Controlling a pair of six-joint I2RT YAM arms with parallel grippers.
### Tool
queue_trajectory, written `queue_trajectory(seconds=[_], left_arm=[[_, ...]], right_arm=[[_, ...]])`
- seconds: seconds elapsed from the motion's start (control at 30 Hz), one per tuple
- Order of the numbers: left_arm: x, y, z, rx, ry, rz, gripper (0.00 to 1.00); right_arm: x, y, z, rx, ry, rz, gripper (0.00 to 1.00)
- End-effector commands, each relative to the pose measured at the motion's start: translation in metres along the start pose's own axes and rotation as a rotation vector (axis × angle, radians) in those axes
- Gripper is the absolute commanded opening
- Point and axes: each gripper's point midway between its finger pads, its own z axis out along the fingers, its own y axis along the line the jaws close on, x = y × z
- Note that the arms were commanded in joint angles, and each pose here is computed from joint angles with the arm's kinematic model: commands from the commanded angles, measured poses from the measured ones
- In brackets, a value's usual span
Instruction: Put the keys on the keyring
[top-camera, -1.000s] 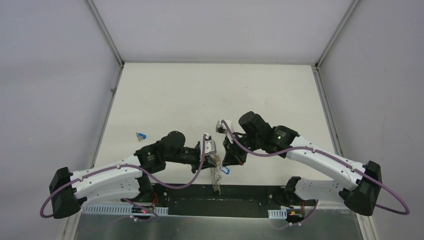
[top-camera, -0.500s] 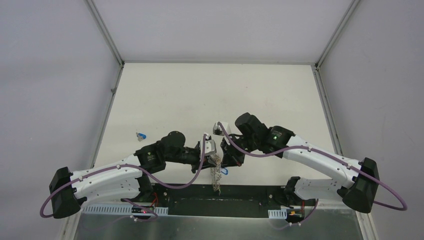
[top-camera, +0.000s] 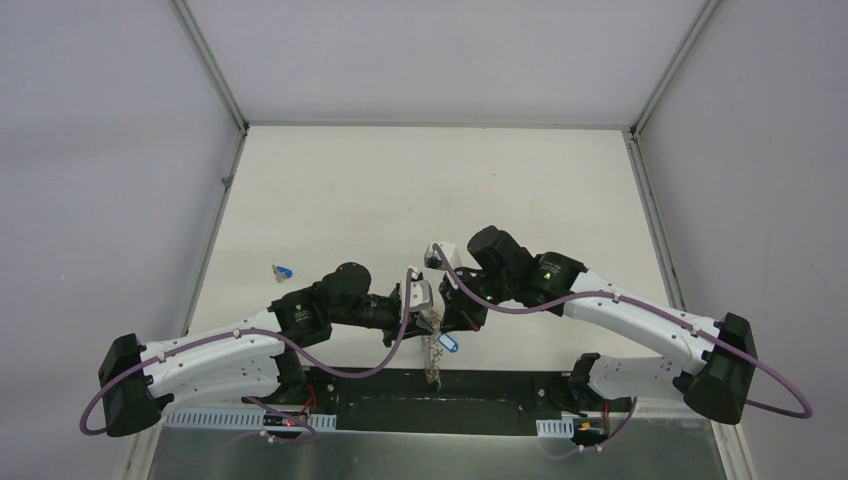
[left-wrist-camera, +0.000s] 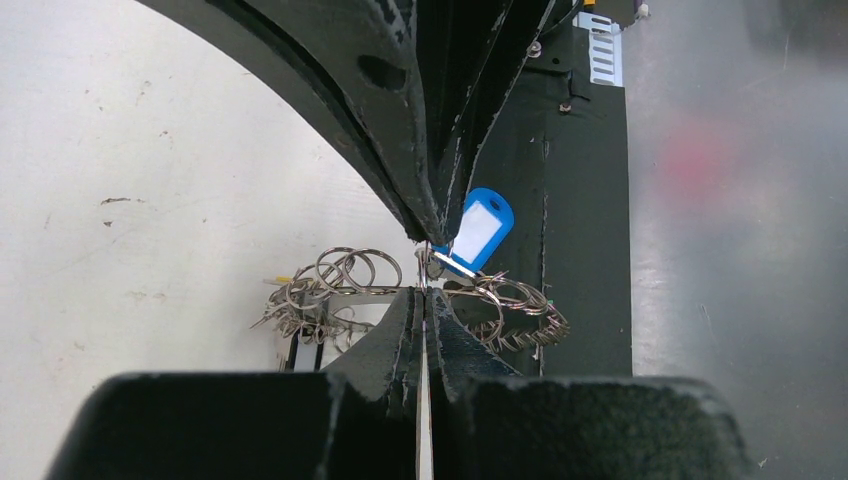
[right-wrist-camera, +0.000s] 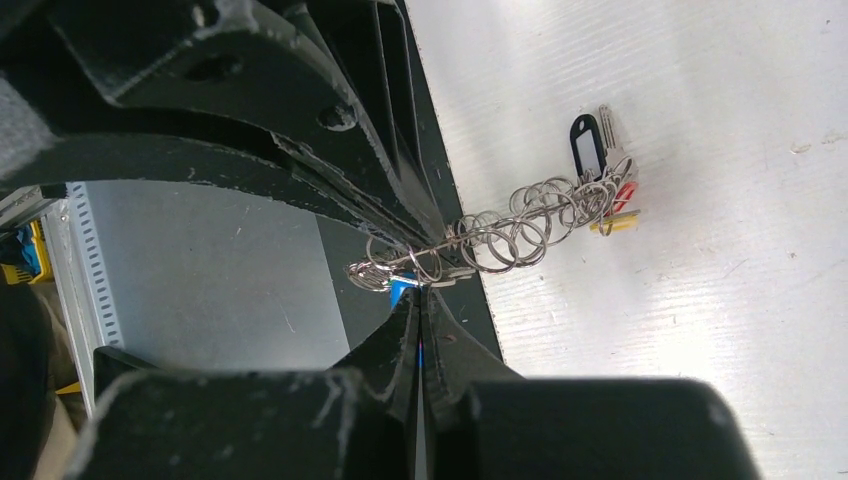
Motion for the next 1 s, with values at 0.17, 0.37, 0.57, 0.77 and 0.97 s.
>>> queue_trajectory(seconds=[0.17,0.37,0.57,0.77,0.97], left_arm=[[-0.042,-0.003,0.0,0.007,-0.119,0.067,0.0],[-0.043,-0.004,-0.001,0.007,-0.122,0.07,0.0],[-0.043,-0.004,-0.002,0.004,-0.124,0.071,0.0],[-0.043,-0.005,-0.002,0.004,-0.126,0.071,0.0],[-0.043,-0.004,-0.003,0.0,-0.13,0.07,0.0]], right_arm=[[-0.024,0.001,-0.006,0.035,-0.08,-0.03,0.0],[-0.016,-0.009,-0.001,0.075,-0.053,0.005,0.0],[-0.008,-0.014,0.0,0.098,-0.042,0.025,0.0],[-0.005,-0.015,0.003,0.097,-0.035,0.03,0.0],[-0.007,-0.015,0.002,0.097,-0.051,0.025,0.0]])
